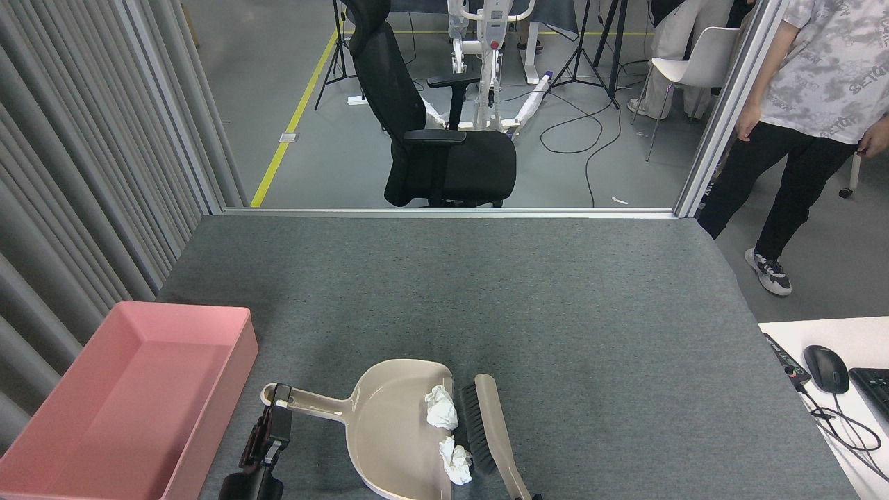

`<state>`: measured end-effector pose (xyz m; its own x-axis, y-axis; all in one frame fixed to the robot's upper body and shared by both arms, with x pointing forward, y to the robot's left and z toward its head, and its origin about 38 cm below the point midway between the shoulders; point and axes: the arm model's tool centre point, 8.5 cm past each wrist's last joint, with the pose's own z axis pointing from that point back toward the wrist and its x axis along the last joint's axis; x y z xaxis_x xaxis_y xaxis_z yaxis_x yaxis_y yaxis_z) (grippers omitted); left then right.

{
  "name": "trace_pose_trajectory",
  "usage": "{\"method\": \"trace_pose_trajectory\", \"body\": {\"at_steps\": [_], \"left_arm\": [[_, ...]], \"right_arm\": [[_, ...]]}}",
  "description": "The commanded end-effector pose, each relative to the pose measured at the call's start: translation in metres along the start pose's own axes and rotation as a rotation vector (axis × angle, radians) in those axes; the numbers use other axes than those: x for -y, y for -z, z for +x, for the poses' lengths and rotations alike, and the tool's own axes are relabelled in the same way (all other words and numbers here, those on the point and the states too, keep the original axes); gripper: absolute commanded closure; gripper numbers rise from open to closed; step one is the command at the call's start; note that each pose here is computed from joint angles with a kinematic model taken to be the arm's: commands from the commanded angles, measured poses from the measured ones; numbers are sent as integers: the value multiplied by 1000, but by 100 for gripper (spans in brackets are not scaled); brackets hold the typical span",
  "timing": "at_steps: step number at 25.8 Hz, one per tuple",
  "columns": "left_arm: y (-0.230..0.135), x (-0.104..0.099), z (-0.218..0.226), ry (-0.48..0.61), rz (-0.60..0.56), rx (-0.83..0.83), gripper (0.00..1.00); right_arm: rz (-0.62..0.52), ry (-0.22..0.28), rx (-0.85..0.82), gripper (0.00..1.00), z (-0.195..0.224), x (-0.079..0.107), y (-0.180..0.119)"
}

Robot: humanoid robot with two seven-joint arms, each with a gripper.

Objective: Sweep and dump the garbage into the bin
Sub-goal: 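Sweep the white paper balls into the dustpan with the right gripper, then lower the brush onto the table and release it with the right gripper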

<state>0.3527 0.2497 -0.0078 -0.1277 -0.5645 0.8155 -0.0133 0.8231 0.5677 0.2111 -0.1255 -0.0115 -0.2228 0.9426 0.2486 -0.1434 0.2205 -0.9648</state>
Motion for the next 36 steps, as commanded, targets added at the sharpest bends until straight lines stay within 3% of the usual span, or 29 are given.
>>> {"method": "trace_pose_trajectory", "body": {"at_steps": [1,16,28,36], "left_arm": [[0,1,-1,1,-3,-3,97],[-1,0,0,2,-3,-1,97],[-2,2,-1,-4,-5,-5,97],[-1,3,-1,-4,-6,-3,97]], "right_arm": [[21,-2,-6,100,-2,-6,1],[68,76,105,100,59,-27,8],[-49,143,182,100,93,0,36],[-140,113,128,100,75,23,47]]}}
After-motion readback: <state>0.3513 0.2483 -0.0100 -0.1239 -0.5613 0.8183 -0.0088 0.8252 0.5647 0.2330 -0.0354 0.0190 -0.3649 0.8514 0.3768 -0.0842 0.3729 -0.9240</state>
